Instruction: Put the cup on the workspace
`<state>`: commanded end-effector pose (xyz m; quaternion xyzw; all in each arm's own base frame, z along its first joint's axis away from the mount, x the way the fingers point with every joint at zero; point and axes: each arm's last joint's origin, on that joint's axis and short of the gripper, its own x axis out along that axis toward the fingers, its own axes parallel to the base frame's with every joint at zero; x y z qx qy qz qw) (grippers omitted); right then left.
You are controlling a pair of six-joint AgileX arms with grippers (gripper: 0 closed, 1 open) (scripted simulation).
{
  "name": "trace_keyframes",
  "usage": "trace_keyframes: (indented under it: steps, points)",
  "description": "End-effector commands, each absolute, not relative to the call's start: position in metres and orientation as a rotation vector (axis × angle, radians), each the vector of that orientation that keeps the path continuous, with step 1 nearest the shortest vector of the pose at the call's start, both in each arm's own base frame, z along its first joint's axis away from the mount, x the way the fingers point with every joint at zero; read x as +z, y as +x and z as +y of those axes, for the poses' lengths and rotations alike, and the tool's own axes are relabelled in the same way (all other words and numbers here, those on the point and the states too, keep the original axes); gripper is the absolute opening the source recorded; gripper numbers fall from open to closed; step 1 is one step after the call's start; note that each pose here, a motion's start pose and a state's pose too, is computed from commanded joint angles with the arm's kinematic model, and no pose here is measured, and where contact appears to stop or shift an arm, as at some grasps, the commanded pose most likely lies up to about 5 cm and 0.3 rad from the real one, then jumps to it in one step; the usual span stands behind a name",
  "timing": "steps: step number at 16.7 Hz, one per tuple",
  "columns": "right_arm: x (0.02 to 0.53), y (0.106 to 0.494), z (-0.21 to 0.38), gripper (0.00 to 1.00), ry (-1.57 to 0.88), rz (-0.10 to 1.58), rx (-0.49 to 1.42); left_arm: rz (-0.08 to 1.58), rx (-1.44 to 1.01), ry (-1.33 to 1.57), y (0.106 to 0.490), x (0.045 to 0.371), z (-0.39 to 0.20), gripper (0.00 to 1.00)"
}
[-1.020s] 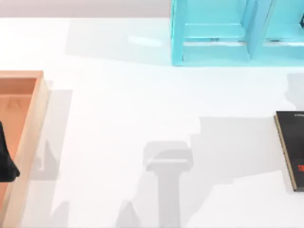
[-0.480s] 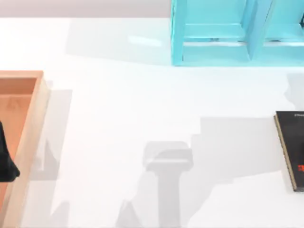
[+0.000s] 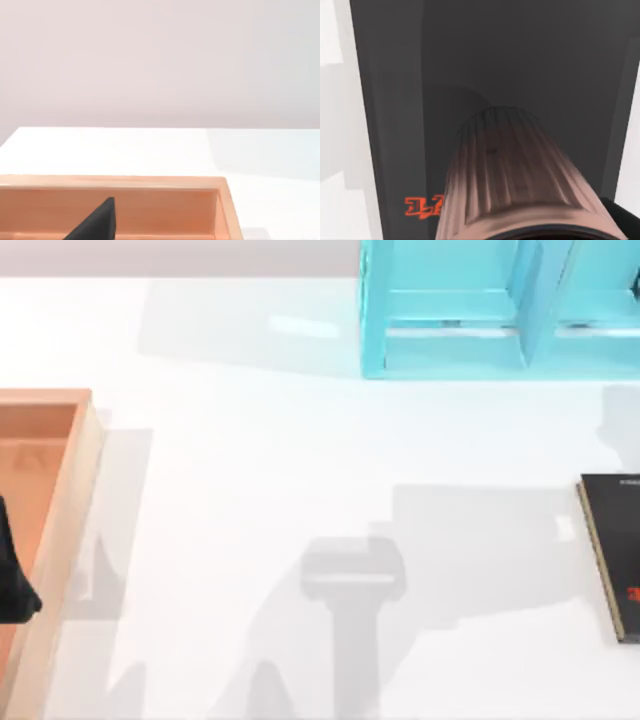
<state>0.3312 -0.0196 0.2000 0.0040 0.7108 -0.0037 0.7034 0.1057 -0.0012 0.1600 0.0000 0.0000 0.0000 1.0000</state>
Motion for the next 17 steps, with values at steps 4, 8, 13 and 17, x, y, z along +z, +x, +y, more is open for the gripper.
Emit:
trace_keyframes:
  steps: [4,8,13,17]
  points:
    - [0.221,0.330,-0.020,0.00,0.008,1.568,-0.009,0.000,0.000,0.000,0.106,0.160,-0.001,1.00]
    - [0.218,0.331,-0.019,0.00,0.008,1.573,-0.009,0.000,0.000,0.000,0.106,0.160,-0.001,1.00]
    - [0.223,0.357,0.017,0.00,-0.005,1.613,-0.007,0.000,0.000,0.000,0.106,0.160,-0.001,1.00]
    - [0.238,0.390,0.080,0.00,-0.015,1.627,-0.024,0.000,0.000,0.000,0.106,0.160,-0.001,1.00]
